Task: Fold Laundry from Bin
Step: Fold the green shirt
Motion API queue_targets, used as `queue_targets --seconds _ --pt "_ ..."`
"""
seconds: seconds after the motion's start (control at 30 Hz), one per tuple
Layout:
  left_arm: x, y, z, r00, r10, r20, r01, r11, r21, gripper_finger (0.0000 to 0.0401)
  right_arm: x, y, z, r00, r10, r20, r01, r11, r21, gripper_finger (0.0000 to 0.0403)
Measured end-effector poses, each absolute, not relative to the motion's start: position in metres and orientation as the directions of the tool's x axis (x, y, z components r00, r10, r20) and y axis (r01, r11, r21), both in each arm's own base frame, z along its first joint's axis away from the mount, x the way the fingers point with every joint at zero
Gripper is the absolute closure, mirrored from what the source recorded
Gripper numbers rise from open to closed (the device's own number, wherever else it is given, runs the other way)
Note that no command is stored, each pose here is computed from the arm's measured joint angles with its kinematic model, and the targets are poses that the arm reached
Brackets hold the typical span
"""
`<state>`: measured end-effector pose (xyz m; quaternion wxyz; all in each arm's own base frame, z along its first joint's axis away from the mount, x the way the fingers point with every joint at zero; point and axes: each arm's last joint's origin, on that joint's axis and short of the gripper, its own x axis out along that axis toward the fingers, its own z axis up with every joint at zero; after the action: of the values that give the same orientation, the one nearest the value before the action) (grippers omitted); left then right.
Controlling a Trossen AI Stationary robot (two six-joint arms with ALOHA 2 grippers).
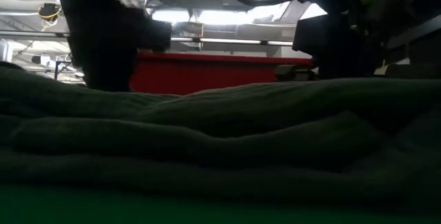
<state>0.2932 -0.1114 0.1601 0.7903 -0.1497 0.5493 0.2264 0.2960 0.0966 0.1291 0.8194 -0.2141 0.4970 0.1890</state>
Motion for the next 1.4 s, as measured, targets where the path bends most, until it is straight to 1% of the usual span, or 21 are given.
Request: queue_targets --seconds 0.1,0.3,0.47,0.6,0.73,0.87,1.03,1.13,1.23,1.4 --pt "0.292 -0.113 0.185 0.357 0.15 -0.922 -0.51 0.858 -0.058 0.0401 0.3 0.098 0.135 0.426 0.097 -0.9 -0.541 0.824 -0.167 0.0201" --pt "0.283 -0.109 0.22 0.461 0.121 -0.879 -0.48 0.867 -0.132 0.0401 0.308 0.101 0.149 0.41 0.101 -0.906 -0.585 0.791 -0.177 0.0201" --pt "0.275 -0.104 0.231 0.482 0.171 -0.86 -0.502 0.858 -0.111 0.0401 0.312 0.103 0.158 0.39 0.094 -0.916 -0.601 0.78 -0.176 0.0201" --pt "0.272 -0.104 0.224 0.452 0.219 -0.865 -0.517 0.854 -0.054 0.0401 0.313 0.103 0.159 0.4 0.098 -0.911 -0.6 0.78 -0.179 0.0201" --pt "0.264 -0.1 0.2 0.383 0.254 -0.888 -0.575 0.818 -0.014 0.0401 0.313 0.103 0.159 0.401 0.099 -0.911 -0.598 0.781 -0.179 0.0201" --pt "0.253 -0.094 0.175 0.368 0.299 -0.88 -0.637 0.771 -0.005 0.0401 0.311 0.103 0.157 0.396 0.097 -0.913 -0.599 0.781 -0.177 0.0201" --pt "0.247 -0.092 0.147 0.461 0.259 -0.849 -0.634 0.765 -0.111 0.0401 0.303 0.1 0.149 0.34 0.072 -0.938 -0.606 0.779 -0.16 0.0201" --pt "0.246 -0.091 0.138 0.517 0.235 -0.823 -0.625 0.76 -0.176 0.0401 0.298 0.097 0.147 0.289 0.04 -0.957 -0.61 0.778 -0.151 0.0201" --pt "0.247 -0.092 0.135 0.559 0.218 -0.8 -0.615 0.756 -0.224 0.0401 0.293 0.094 0.146 0.246 -0.013 -0.969 -0.609 0.776 -0.164 0.0201" --pt "0.256 -0.095 0.142 0.654 0.196 -0.731 -0.575 0.756 -0.311 0.0401 0.283 0.09 0.147 0.17 -0.083 -0.982 -0.623 0.763 -0.172 0.0201"
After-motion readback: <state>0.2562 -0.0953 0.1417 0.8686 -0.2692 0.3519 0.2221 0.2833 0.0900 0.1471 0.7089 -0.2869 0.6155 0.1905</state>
